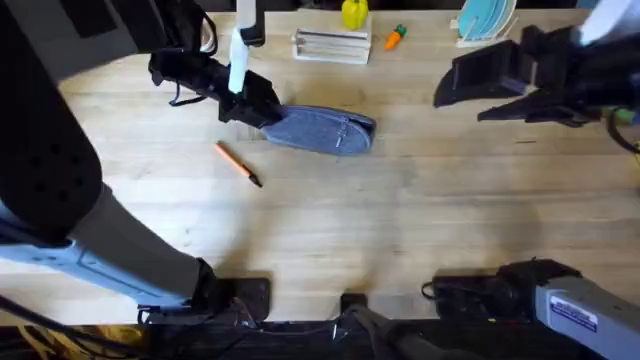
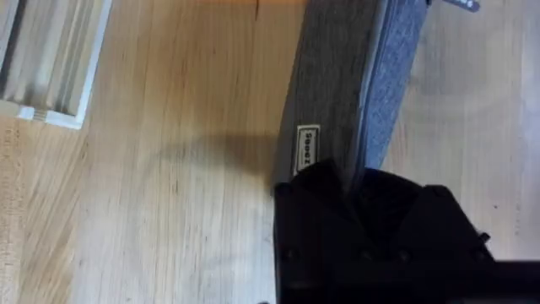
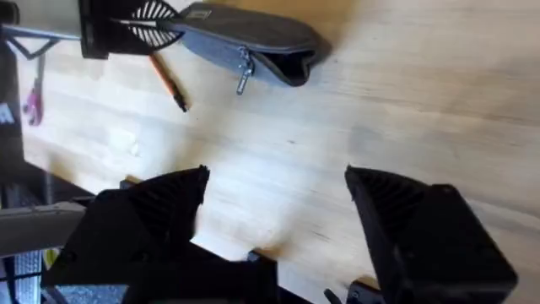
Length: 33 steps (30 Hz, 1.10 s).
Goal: Unzip the bag, pick up the pens from the table one at a time and place them inside, then zip the bag closed.
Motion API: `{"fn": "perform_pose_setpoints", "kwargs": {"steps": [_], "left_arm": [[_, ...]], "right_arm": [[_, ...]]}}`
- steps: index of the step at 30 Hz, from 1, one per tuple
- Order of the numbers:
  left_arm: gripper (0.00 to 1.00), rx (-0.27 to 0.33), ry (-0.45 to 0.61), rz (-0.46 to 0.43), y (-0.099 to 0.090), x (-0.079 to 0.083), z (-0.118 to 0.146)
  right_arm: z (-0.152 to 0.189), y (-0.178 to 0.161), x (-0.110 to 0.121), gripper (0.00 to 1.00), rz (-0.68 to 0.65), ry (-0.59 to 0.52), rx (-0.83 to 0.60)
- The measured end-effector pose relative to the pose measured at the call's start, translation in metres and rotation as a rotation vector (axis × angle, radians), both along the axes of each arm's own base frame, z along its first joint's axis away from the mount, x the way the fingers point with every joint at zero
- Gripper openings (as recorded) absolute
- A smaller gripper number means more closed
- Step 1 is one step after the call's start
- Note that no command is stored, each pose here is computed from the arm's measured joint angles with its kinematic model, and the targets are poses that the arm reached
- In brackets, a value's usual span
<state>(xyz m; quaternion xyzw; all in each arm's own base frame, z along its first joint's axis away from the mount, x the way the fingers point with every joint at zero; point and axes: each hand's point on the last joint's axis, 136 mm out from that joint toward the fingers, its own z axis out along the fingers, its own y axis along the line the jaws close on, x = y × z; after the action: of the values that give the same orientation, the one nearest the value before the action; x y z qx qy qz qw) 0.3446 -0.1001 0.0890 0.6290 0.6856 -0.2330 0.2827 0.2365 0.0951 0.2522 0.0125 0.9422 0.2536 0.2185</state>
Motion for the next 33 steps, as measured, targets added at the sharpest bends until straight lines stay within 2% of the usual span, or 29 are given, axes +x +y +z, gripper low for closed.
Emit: {"fn": "perform_pose_setpoints", "kwargs": {"steps": [4,11,19,27,33], "left_arm": [[0.041,0.000,0.001,0.000,0.000,0.000,0.000],[0.042,0.000,0.000,0.000,0.000,0.000,0.000],[0.042,0.001,0.000,0.000,0.000,0.000,0.000],[0.042,0.001,0.000,0.000,0.000,0.000,0.000],[0.042,0.001,0.000,0.000,0.000,0.000,0.000]], "right_arm": [[-0.017,0.035,0.005,0.997,0.101,0.074,0.012],[-0.043,0.089,0.016,0.997,0.191,0.101,-0.043],[-0.068,0.125,0.034,0.997,0.172,0.112,-0.071],[-0.106,0.146,0.032,0.975,0.166,0.180,-0.160],[-0.121,0.166,0.050,0.973,0.140,0.144,-0.151]]}}
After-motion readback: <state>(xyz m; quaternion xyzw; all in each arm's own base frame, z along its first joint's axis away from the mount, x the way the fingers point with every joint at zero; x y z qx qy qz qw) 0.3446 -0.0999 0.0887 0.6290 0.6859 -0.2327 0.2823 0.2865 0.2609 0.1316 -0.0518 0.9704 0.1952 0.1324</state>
